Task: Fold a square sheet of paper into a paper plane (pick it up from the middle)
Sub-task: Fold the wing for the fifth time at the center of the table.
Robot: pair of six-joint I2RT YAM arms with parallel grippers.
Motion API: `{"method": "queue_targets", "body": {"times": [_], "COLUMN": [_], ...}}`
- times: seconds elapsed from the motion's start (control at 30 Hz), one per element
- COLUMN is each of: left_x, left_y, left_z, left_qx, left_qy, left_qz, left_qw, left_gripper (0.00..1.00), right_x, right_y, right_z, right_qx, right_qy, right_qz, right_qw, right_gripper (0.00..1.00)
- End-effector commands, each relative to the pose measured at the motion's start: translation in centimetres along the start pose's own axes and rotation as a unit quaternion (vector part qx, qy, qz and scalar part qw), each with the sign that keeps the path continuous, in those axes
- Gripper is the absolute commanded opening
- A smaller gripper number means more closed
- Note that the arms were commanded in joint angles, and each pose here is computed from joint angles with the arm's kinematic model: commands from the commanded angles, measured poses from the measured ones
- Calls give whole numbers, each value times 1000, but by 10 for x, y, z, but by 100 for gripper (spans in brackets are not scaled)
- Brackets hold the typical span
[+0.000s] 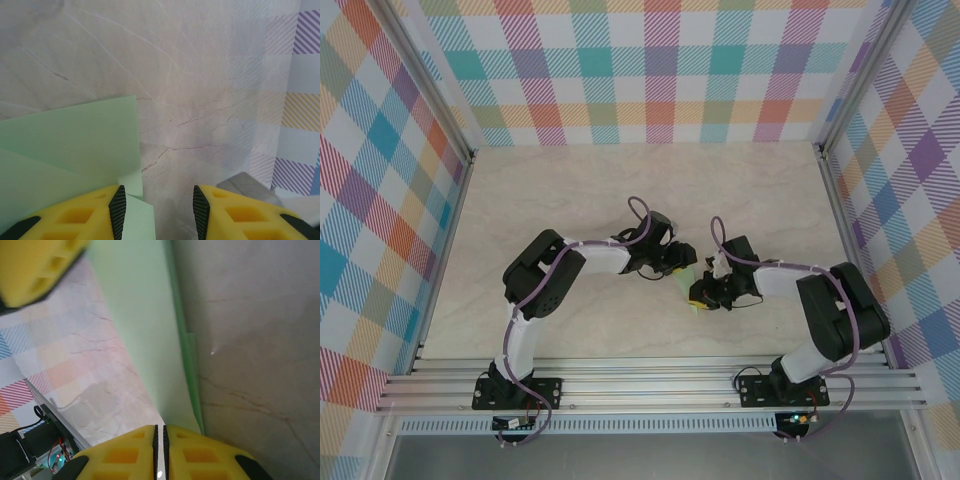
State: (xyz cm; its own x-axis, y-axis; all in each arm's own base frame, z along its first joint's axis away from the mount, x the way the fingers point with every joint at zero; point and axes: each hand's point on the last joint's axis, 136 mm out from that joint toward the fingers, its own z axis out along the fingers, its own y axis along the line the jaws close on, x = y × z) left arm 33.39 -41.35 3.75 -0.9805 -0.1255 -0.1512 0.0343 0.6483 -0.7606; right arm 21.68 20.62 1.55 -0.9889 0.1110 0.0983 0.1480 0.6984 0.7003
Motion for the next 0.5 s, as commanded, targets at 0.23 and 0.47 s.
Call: {"method": "queue_targets", "body": {"times": [0.23, 0.47], "left_x": [16, 14], "left_y": [57, 59], "left_z": [7, 7], "left_qx": [-92, -93], "left_qy": [17, 18], "left_qz": [-22, -24], "left_qw": [995, 995], "left_gripper": [42, 41], "right_x": [38, 56], "right_y": [-24, -32], "right_z": [2, -7], "right_qx": [11, 27], "right_qy": [33, 45], "right_qz": [29, 31], "right_qw": [999, 998], "right_gripper": [13, 13]}}
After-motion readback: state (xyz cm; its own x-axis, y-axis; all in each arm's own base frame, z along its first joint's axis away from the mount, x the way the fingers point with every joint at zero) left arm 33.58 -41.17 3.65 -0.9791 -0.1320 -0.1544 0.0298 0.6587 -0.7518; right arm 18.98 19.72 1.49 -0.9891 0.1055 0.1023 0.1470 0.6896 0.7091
